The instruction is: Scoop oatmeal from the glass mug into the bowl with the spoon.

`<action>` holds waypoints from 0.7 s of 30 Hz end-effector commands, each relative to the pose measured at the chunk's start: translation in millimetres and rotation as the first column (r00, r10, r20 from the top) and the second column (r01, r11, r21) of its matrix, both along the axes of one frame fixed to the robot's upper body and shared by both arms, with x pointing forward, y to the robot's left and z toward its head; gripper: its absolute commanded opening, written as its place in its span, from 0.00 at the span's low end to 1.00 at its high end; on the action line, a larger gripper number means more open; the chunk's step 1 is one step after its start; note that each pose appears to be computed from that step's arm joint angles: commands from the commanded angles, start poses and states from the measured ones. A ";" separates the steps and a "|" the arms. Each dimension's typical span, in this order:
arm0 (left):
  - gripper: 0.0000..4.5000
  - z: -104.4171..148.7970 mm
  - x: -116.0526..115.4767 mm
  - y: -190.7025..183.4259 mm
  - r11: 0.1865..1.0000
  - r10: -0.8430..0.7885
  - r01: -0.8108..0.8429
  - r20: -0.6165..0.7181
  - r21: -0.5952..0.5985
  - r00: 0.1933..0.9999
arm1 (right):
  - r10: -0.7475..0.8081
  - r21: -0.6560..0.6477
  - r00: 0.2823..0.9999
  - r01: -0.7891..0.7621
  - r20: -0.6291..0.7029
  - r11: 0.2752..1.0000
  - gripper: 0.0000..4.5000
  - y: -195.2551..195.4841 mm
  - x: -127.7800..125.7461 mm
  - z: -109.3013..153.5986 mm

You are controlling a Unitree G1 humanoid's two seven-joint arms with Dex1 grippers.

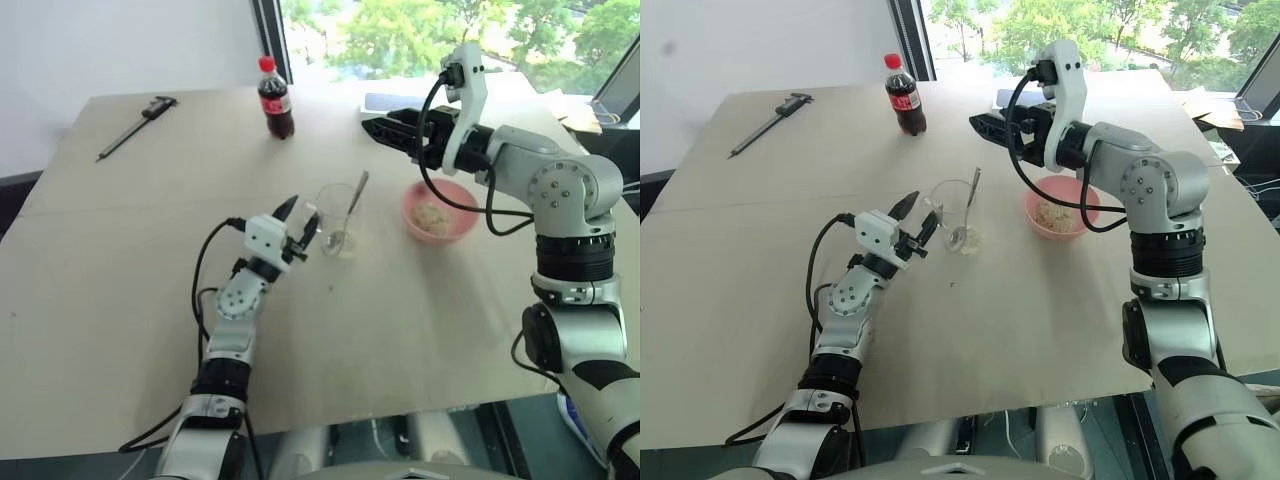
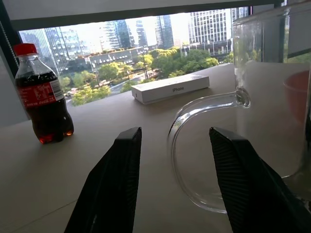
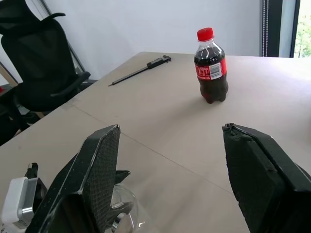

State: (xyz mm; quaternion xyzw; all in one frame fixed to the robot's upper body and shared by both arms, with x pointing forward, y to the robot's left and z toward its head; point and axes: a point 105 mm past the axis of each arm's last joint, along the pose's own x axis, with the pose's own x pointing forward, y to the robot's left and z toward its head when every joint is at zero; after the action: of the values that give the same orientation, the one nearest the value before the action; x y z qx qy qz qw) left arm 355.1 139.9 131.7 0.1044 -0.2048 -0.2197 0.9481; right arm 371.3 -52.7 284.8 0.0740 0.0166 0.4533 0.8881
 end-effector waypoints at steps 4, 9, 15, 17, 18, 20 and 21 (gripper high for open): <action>0.50 15.8 -23.9 8.8 1.000 -0.012 0.012 0.065 -0.002 0.998 | -0.013 0.051 0.993 0.007 0.121 0.999 0.76 -22.5 -9.8 16.3; 0.50 23.7 -55.1 27.4 1.000 0.011 -0.012 0.057 0.019 0.998 | -0.096 0.135 0.986 0.078 0.137 0.988 0.76 -60.8 -16.4 4.8; 0.50 2.6 -105.9 60.3 0.997 0.074 -0.074 -0.132 0.004 0.988 | -0.132 0.083 0.977 0.120 0.166 0.989 0.76 -99.6 -59.0 -45.8; 0.50 -9.5 -120.8 66.7 0.995 0.099 -0.099 -0.208 0.012 0.973 | -0.165 0.033 0.967 0.162 0.193 0.986 0.76 -113.3 -77.7 -78.2; 0.50 -16.4 -127.5 68.1 0.994 0.105 -0.107 -0.253 0.008 0.962 | -0.166 -0.012 0.971 0.171 0.174 0.985 0.76 -119.4 -89.4 -99.8; 0.50 -29.2 -136.7 69.4 0.992 0.121 -0.130 -0.334 -0.005 0.935 | -0.144 -0.083 0.974 0.160 0.176 0.984 0.76 -126.0 -110.1 -128.7; 0.50 -36.4 -141.8 66.2 0.992 0.116 -0.126 -0.371 -0.003 0.921 | -0.135 -0.113 0.976 0.156 0.168 0.981 0.76 -128.1 -117.1 -141.2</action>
State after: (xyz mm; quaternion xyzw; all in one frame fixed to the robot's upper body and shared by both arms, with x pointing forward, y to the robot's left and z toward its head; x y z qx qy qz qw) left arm 216.9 213.6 86.6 0.0656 -0.0115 -0.1668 0.9837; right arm 264.9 -184.2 131.6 0.0391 0.0153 0.3634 0.9307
